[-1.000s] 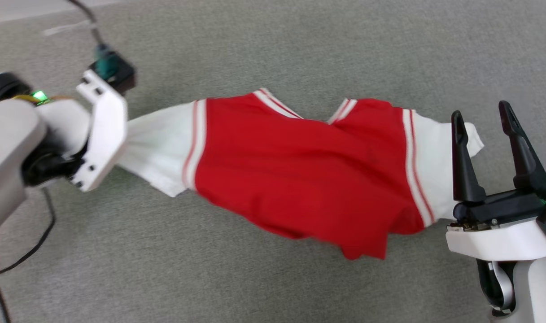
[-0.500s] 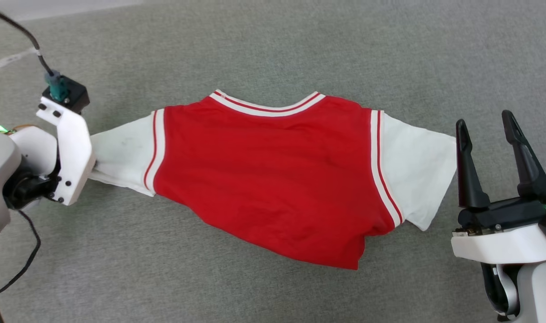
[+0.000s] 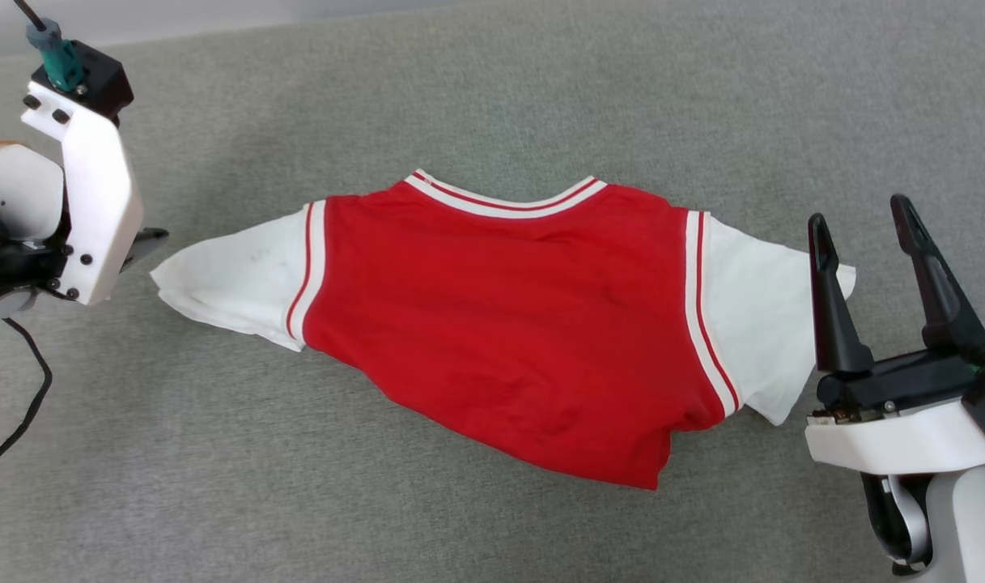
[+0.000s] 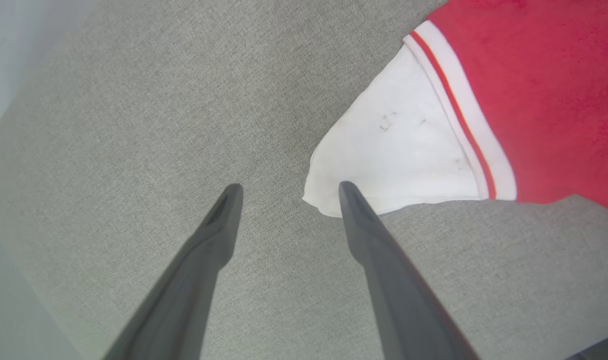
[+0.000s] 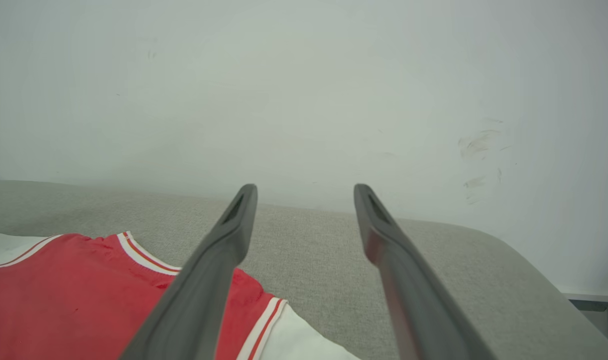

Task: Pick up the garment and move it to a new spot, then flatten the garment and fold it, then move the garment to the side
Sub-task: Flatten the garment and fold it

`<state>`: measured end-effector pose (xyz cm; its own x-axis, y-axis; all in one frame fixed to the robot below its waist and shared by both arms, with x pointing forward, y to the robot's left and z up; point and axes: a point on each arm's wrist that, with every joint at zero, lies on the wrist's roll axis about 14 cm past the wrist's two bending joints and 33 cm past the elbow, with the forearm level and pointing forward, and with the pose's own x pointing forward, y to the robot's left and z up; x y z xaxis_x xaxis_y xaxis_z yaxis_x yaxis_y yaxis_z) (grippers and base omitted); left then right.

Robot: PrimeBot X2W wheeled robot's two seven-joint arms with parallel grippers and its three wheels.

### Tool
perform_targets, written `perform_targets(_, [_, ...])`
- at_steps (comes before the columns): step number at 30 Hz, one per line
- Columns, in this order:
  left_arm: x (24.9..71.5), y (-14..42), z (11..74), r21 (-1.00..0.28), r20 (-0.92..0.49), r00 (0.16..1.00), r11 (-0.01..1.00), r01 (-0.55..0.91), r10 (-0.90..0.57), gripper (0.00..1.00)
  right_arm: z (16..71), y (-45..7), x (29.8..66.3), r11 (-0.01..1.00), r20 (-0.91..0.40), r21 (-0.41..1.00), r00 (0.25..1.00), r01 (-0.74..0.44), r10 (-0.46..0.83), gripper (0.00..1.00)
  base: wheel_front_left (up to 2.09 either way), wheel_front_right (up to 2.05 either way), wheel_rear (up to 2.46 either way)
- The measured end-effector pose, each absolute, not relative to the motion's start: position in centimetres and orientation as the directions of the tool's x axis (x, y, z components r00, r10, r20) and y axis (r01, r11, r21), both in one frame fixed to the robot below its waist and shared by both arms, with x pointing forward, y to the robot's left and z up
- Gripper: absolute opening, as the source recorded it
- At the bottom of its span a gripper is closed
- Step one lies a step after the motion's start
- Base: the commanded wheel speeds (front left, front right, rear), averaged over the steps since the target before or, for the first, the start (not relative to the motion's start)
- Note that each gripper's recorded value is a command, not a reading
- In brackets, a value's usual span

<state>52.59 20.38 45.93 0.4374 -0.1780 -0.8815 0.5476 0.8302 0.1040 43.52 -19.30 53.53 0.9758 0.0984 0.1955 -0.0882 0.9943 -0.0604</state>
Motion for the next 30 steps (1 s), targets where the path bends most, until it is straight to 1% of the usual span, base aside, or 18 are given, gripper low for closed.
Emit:
perform_targets(5, [52.3, 20.2, 43.2, 0.076, -0.915, 0.372, 0.834, 0.546, -0.16, 1.0, 53.1, -19.6, 44.1, 0.994, 0.186, -0.067, 0.978, -0.081, 0.092, 1.0, 0.0, 0.0, 0.0])
perform_targets(6, [52.3, 20.2, 43.2, 0.076, -0.915, 0.372, 0.834, 0.546, -0.16, 1.0, 53.1, -19.6, 44.1, 0.994, 0.186, -0.067, 0.978, -0.081, 0.092, 1.0, 0.0, 0.0, 0.0])
perform_targets(7, [51.6, 20.4, 41.4, 0.063, -0.934, 0.326, 0.834, 0.548, -0.143, 1.0, 52.7, -19.8, 44.1, 0.995, 0.176, -0.068, 0.98, -0.076, 0.087, 1.0, 0.0, 0.0, 0.0])
perform_targets(10, [50.6, 20.7, 39.0, 0.06, -0.956, 0.27, 0.827, 0.559, -0.113, 1.0, 52.2, -20.2, 44.3, 0.995, 0.165, -0.071, 0.983, -0.066, 0.077, 1.0, 0.0, 0.0, 0.0])
perform_targets(12, [50.3, 20.7, 38.1, 0.048, -0.962, 0.25, 0.827, 0.56, -0.113, 1.0, 52.1, -20.4, 44.4, 0.996, 0.162, -0.073, 0.984, -0.06, 0.071, 1.0, 0.0, 0.0, 0.0])
perform_targets(15, [50.3, 20.3, 37.7, 0.026, -0.96, 0.245, 0.831, 0.555, -0.133, 1.0, 52.0, -20.5, 44.4, 0.996, 0.16, -0.074, 0.985, -0.057, 0.068, 1.0, 0.0, 0.0, 0.0])
perform_targets(16, [50.3, 20.2, 37.7, 0.024, -0.959, 0.248, 0.831, 0.556, -0.139, 0.68, 52.1, -20.6, 44.4, 0.996, 0.161, -0.074, 0.985, -0.054, 0.066, 1.0, 0.0, 0.0, 0.0])
perform_targets(17, [50.3, 20.1, 37.7, 0.025, -0.958, 0.252, 0.829, 0.559, -0.14, 0.0, 52.2, -20.6, 44.4, 0.996, 0.164, -0.076, 0.984, -0.053, 0.065, 1.0, 0.0, 0.0, 0.0])
perform_targets(22, [50.3, 19.5, 38.8, 0.03, -0.944, 0.286, 0.815, 0.578, -0.168, 0.0, 54.3, -21.4, 44.9, 0.991, 0.217, -0.121, 0.974, -0.047, 0.073, 1.0, 0.0, 0.0, 0.0])
perform_targets(27, [50.8, 19.7, 41.3, 0.066, -0.91, 0.368, 0.809, 0.584, -0.191, 0.0, 58.1, -22.4, 46.0, 0.969, 0.295, -0.241, 0.946, -0.059, 0.131, 1.0, 0.0, 0.0, 0.0])
perform_targets(30, [50.7, 19.8, 42.6, 0.095, -0.894, 0.402, 0.795, 0.599, -0.196, 0.0, 58.6, -22.7, 47.0, 0.948, 0.251, -0.302, 0.952, -0.098, 0.178, 1.0, 0.0, 0.0, 0.0])
